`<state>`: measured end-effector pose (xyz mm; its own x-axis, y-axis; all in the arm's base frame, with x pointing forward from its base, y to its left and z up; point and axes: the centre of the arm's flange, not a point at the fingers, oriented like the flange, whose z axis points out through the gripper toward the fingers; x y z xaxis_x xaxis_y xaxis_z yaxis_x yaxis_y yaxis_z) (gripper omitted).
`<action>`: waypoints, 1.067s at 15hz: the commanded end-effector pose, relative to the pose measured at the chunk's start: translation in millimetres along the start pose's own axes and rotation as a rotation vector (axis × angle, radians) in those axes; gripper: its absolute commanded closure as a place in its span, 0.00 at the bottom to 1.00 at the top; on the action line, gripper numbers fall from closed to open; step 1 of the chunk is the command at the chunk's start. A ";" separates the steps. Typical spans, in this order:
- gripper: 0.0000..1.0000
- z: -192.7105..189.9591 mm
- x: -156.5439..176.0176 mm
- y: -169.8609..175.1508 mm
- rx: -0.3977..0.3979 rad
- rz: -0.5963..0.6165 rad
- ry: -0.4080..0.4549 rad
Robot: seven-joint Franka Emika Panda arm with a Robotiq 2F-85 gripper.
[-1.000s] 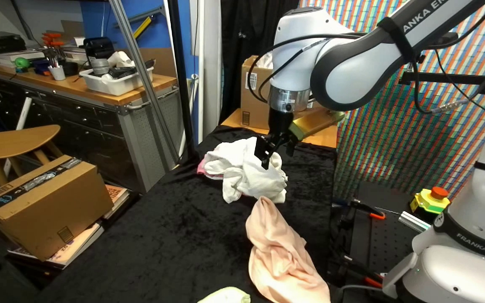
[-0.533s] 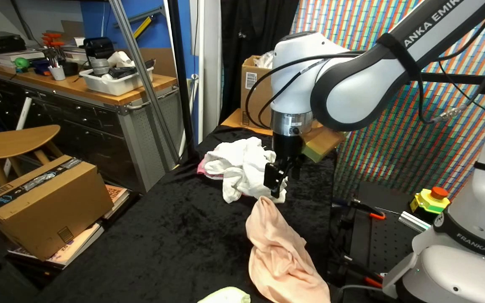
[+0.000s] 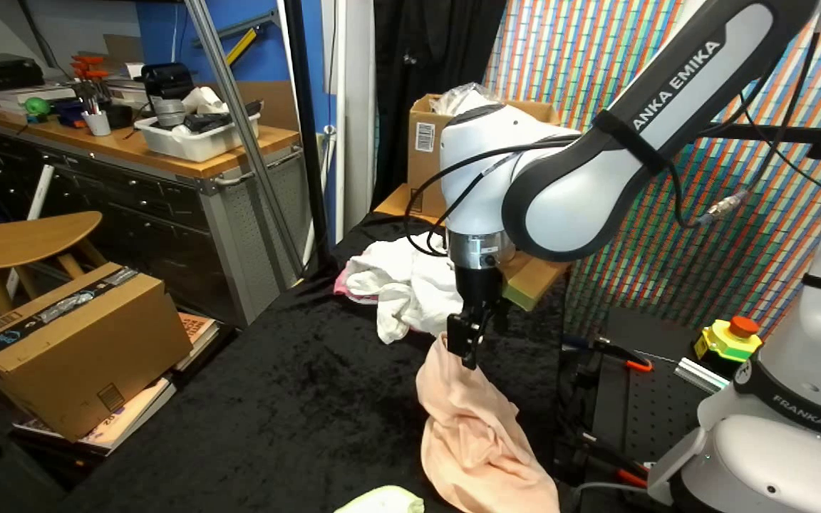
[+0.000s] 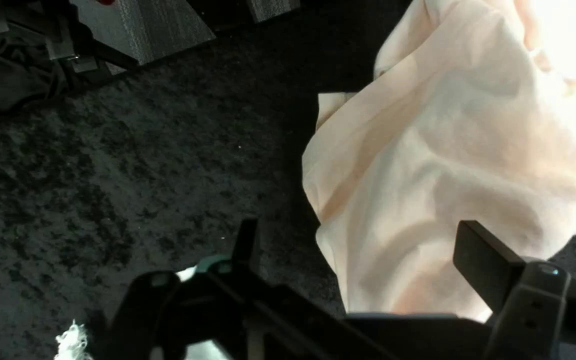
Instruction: Pile up all the objects on the black table
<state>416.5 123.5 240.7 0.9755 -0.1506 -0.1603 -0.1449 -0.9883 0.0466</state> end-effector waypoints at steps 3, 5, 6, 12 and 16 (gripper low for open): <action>0.00 10.9 15.7 -28.0 0.032 -0.019 -0.020; 0.00 11.3 15.3 -38.1 0.060 -0.008 -0.038; 0.00 11.8 15.4 -43.0 0.075 0.000 -0.047; 0.00 18.7 10.7 -70.2 0.207 0.033 -0.115; 0.00 33.2 9.6 -78.2 0.234 0.058 -0.128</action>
<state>427.6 190.4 213.5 0.9372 -0.1904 -0.2923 -0.2404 -0.9596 -0.1460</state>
